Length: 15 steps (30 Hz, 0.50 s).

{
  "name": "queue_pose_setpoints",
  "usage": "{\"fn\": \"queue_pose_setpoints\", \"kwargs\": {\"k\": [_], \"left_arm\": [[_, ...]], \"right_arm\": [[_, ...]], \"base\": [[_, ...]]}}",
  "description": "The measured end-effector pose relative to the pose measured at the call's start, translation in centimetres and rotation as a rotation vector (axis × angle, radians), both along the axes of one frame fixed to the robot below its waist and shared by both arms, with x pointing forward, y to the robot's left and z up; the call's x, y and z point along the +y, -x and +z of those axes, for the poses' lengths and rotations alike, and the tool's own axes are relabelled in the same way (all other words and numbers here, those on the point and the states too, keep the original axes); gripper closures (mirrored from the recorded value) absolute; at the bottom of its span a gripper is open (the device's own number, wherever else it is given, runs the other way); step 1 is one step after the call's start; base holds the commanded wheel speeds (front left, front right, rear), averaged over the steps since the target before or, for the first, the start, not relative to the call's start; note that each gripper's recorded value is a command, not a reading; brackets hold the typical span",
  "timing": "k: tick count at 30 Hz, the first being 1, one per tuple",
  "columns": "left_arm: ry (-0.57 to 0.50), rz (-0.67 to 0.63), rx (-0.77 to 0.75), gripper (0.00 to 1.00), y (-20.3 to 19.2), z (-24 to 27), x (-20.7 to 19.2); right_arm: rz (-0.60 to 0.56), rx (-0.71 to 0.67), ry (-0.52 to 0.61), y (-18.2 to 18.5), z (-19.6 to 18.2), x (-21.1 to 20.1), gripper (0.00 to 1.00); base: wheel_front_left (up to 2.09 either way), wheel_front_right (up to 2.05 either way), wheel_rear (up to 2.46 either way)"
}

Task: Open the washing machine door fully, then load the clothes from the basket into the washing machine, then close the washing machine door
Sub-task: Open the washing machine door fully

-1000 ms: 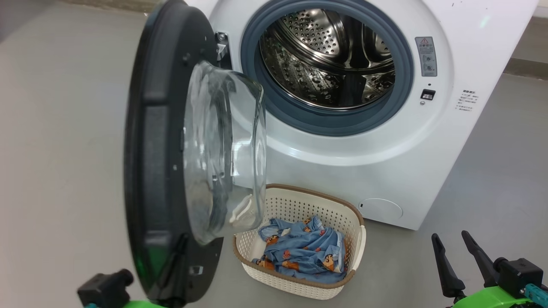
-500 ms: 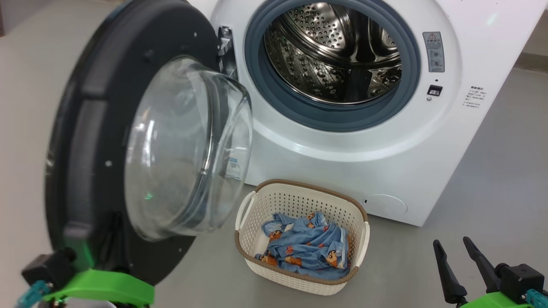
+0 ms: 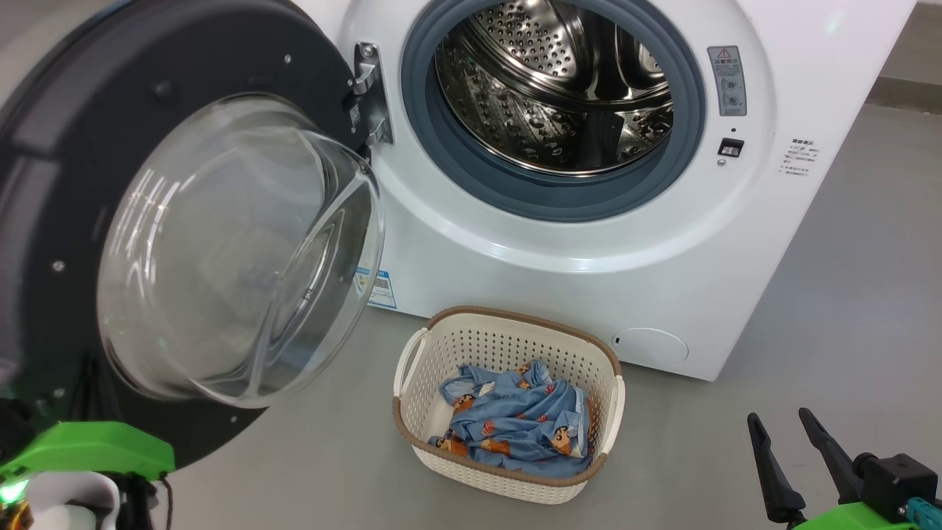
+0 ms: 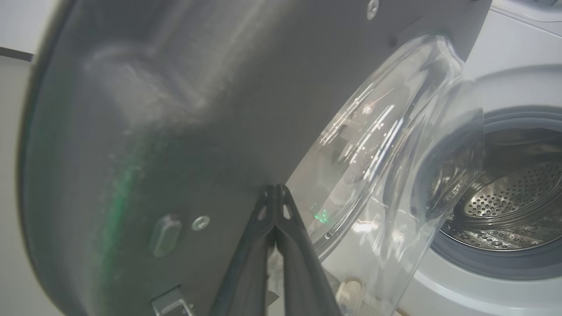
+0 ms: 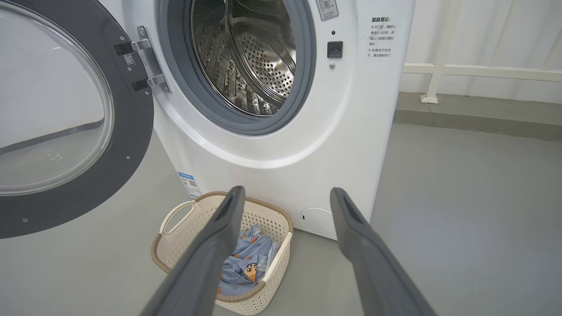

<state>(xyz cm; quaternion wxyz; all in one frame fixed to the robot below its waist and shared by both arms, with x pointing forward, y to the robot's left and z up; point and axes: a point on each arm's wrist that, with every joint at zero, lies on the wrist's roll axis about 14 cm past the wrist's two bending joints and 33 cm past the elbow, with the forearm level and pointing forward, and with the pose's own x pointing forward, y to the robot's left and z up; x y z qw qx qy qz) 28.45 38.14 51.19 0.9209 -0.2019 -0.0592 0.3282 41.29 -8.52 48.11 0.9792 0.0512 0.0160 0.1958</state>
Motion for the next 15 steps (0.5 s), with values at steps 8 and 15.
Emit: {"fn": "queue_pose_setpoints", "kwargs": {"k": [8, 15], "left_arm": [[-0.016, 0.019, 0.051, 1.00, -0.7, -0.7, 2.2], [-0.048, 0.029, 0.105, 1.00, -0.8, -1.0, 3.6]], "right_arm": [[-0.007, -0.002, 0.002, 0.2, 0.1, -0.3, 0.00], [-0.016, -0.011, 0.008, 0.4, 0.4, -0.8, 0.00]], "base": [[0.00, 0.00, 0.00], [0.00, 0.00, 0.00]]}}
